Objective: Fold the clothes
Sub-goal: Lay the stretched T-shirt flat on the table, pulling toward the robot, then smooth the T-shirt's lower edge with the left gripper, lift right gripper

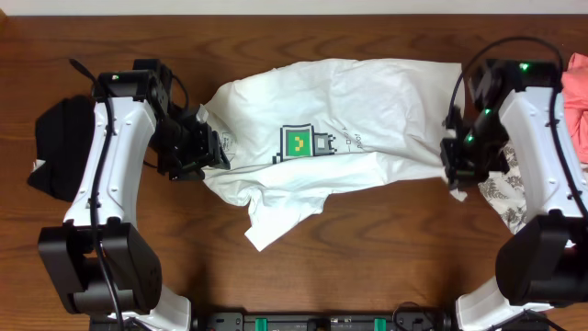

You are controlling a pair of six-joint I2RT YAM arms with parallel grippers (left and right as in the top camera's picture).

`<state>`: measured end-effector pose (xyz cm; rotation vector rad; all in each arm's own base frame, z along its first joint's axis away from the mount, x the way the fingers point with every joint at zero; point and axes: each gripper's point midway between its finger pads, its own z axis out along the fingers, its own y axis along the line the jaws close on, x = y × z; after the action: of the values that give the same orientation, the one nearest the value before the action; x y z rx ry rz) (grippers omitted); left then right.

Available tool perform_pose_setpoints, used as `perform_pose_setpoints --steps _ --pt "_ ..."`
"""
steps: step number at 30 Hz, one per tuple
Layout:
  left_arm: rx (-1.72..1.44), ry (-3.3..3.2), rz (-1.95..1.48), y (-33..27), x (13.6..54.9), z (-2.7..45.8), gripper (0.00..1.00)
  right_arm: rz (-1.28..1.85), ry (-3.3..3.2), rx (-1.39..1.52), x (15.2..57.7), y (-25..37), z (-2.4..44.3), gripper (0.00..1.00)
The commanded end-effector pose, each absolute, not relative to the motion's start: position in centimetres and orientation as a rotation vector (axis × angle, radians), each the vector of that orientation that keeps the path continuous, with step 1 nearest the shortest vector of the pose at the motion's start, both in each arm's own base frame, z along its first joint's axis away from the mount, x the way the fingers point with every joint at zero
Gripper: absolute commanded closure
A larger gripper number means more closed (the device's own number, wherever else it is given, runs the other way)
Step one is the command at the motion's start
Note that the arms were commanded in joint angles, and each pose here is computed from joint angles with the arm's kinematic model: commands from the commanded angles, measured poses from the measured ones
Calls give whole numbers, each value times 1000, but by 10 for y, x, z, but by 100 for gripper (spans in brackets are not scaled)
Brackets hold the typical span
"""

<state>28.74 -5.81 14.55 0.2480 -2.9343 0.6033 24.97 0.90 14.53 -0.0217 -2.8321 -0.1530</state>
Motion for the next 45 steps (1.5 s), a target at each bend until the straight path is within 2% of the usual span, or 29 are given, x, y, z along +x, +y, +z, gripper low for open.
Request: perform_pose_setpoints --steps 1,9,14,17,24,32,45 --pt "240 -2939 584 -55 288 143 43 -159 -2777 -86 233 13 135 99" --pt "236 -2952 588 -55 291 142 43 -93 -2702 -133 213 12 109 99" --pt "237 -2952 589 -55 291 142 43 285 -2718 -299 217 -31 104 99" --pt "238 -2948 588 -55 290 142 43 394 -2752 -346 226 -46 103 99" --pt "228 -2896 574 -59 277 144 42 397 -2816 -404 241 -51 97 99" --pt "65 -2873 547 -92 265 139 38 397 -2821 -404 243 -51 97 99" --pt "75 -2761 468 -112 219 64 39 381 -2823 -391 243 -49 96 99"
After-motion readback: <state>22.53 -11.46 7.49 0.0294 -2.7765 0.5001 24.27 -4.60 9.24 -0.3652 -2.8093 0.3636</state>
